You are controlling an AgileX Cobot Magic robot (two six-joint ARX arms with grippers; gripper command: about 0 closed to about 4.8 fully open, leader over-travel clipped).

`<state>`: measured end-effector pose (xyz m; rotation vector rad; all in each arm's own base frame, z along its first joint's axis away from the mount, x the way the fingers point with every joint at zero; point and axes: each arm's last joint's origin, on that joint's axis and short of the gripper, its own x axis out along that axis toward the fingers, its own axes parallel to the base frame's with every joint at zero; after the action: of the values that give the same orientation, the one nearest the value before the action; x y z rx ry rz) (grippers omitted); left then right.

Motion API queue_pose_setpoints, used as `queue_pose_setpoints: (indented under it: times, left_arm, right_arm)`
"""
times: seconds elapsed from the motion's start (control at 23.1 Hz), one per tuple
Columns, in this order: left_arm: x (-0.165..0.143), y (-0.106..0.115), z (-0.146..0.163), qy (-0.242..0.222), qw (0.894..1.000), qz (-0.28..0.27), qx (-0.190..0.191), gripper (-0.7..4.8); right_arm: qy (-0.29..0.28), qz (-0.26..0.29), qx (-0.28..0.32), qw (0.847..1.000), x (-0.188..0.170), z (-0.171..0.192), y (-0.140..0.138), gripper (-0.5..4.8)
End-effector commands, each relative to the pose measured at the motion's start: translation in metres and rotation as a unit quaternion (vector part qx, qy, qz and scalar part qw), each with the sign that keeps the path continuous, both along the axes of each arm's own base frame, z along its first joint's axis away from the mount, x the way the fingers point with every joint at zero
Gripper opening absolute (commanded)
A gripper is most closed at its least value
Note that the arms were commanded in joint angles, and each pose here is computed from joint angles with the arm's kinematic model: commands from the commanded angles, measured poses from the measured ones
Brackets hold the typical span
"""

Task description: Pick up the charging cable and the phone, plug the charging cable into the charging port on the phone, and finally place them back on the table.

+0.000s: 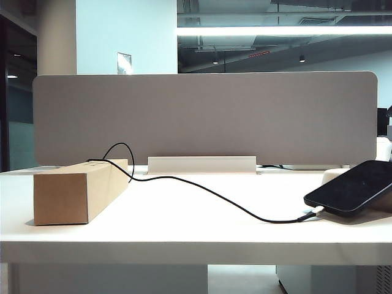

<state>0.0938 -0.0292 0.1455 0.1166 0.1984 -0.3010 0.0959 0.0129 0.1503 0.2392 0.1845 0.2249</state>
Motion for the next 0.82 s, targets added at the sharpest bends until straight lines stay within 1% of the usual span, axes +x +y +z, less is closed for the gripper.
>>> queue_pose_setpoints:
  times: [0.04,0.13,0.17,0.26,0.39,0.56,0.69,0.82]
  left_arm:
    - [0.003,0.018,0.001,-0.008,0.991,0.124,0.043,-0.06]
    - [0.003,0.023,0.002,-0.015,0.988,0.151,0.042,-0.06]
    - [0.002,0.027,0.004,-0.026,0.984,0.173,0.039,-0.06]
    - [0.002,0.031,0.006,-0.038,0.979,0.199,0.021,-0.06]
    - [0.003,0.031,0.007,-0.042,0.979,0.198,0.019,-0.05]
    - [0.003,0.032,0.007,-0.042,0.984,0.173,0.011,-0.05]
    - [0.003,0.032,0.01,-0.055,0.984,0.169,-0.016,-0.05]
    - [0.004,0.032,0.016,-0.084,0.982,0.168,-0.037,-0.05]
  right_arm:
    - [-0.002,-0.002,-0.002,1.0,0.001,-0.001,0.0,-0.05]
    - [-0.002,-0.002,-0.002,1.0,0.001,-0.001,0.0,-0.05]
    - [-0.002,-0.002,-0.002,1.0,0.001,-0.001,0.0,-0.05]
    - [-0.002,-0.002,-0.002,1.0,0.001,-0.001,0.0,-0.05]
    - [-0.003,-0.002,-0.002,1.0,0.0,-0.001,0.0,-0.05]
    - [-0.003,-0.002,-0.002,1.0,0.0,-0.001,0.0,-0.05]
    - [-0.003,-0.002,-0.002,1.0,0.0,-0.001,0.0,-0.05]
    - [-0.003,-0.002,-0.002,1.0,0.0,-0.001,0.0,-0.05]
